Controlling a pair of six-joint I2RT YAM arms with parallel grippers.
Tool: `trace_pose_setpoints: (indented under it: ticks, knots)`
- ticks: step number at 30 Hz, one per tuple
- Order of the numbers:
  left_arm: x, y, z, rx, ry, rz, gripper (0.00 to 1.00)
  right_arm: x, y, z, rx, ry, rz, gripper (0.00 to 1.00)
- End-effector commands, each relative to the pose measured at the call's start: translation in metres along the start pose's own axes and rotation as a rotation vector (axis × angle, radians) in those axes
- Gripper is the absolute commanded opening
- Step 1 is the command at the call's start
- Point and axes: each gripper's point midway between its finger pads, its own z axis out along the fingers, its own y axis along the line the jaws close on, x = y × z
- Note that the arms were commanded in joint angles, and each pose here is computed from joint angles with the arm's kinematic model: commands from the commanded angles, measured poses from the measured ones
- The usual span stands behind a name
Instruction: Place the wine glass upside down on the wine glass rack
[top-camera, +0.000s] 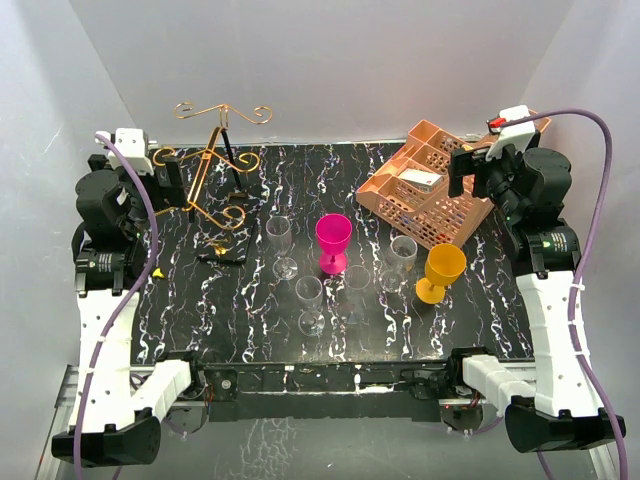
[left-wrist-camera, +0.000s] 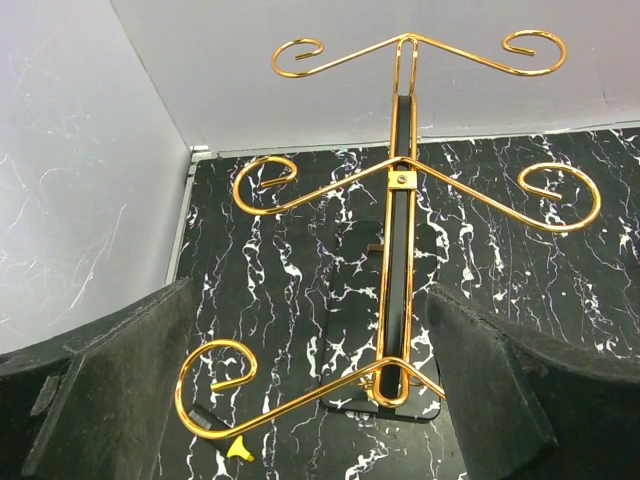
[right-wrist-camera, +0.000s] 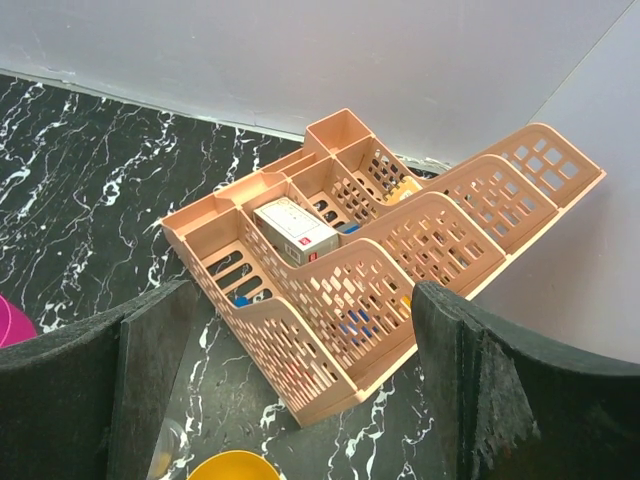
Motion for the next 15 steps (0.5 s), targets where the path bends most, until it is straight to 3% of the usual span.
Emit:
trace_pose_setpoints:
  ticks: [1, 15]
  knots:
    - [-0.0095, -0.0063, -0.0037, 0.035, -0.051, 0.019, 0.97, -0.0298, -0.0114, -0.0043, 0.046, -0.111, -0.011, 0.98]
    - [-0.0056, -0.004, -0.0011, 0.016, -0.031, -0.002, 0.97, -0.0392, -0.016, 0.0009, 0.051, -0.137, -0.012, 0.98]
